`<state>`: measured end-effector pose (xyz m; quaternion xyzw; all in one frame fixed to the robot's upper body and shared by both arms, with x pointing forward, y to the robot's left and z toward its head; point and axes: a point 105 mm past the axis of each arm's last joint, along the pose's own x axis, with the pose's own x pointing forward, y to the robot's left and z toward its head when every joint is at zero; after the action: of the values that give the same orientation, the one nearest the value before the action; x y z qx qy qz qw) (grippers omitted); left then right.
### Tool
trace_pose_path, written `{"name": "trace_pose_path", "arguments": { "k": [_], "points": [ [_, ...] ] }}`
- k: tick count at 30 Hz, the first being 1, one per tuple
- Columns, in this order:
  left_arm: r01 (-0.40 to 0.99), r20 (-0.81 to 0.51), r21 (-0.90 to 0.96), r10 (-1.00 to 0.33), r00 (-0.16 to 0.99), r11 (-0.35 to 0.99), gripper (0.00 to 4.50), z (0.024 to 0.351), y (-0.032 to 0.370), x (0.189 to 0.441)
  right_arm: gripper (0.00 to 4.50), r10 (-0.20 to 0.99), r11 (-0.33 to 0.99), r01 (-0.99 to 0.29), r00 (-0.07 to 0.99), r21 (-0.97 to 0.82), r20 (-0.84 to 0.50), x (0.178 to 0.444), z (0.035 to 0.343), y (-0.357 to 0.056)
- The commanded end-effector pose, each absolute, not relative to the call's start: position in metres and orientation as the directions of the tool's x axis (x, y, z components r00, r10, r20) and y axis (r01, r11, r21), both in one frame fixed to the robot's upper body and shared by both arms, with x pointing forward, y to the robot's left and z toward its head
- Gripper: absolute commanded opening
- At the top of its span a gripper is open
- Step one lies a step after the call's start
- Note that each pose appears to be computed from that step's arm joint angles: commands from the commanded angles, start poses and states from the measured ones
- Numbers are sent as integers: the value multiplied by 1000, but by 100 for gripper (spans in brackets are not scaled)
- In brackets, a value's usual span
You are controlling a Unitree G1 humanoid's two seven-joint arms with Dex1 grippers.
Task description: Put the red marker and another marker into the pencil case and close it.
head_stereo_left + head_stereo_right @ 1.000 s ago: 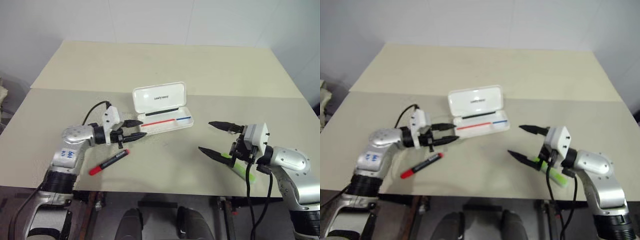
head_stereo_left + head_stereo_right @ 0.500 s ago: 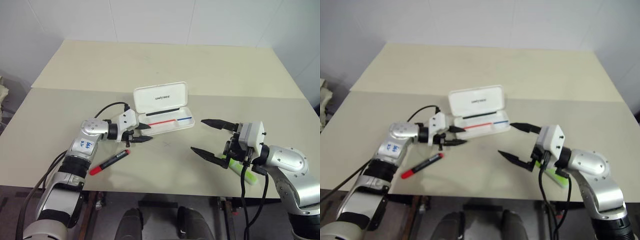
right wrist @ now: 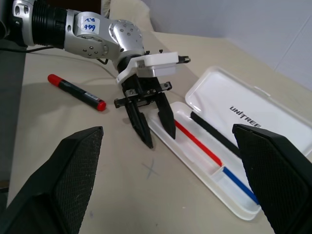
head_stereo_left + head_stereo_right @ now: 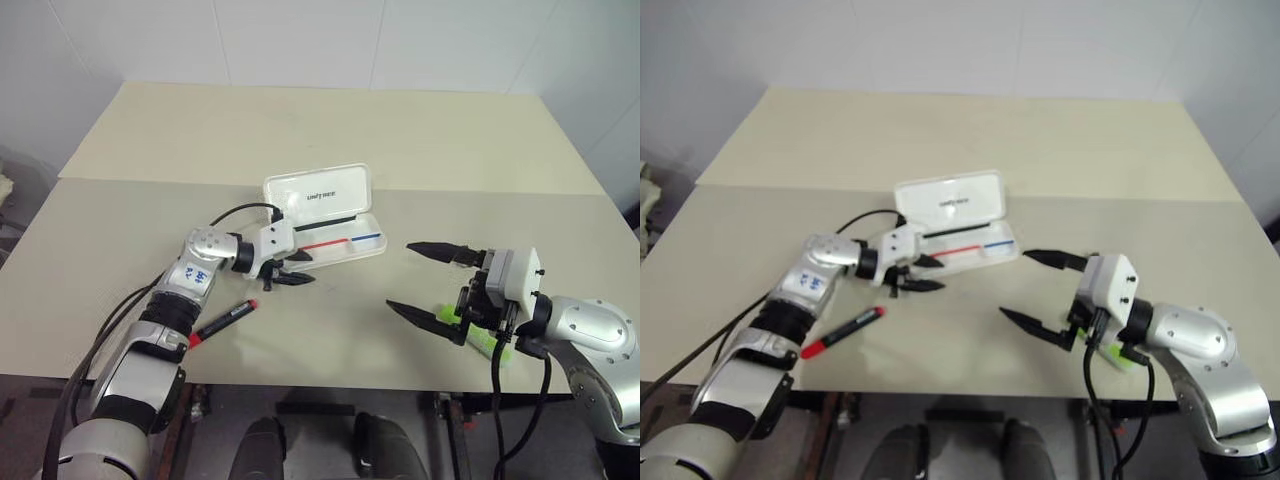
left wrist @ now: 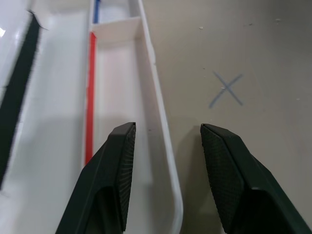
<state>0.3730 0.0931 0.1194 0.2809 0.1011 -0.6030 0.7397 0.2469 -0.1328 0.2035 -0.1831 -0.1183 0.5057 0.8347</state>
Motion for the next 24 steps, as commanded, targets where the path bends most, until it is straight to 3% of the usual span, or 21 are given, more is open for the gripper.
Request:
{"name": "trace_pose_path", "arguments": {
  "k": [1,7,15,24],
  "points": [
    [962,-570,260,-791,224,85,185,112,93,373,450,888,418,-770,458,-482,39,245,221,-133],
    [961,-580,263,-783,226,82,5,114,89,375,450,888,417,-763,457,-494,45,248,226,-133],
    [969,-591,247,-789,169,22,1,110,83,366,450,890,413,-760,454,-502,46,250,228,-133],
    [968,-574,236,-815,72,-80,1,121,79,338,450,899,401,-776,435,-487,47,252,225,-127]
  ]
}}
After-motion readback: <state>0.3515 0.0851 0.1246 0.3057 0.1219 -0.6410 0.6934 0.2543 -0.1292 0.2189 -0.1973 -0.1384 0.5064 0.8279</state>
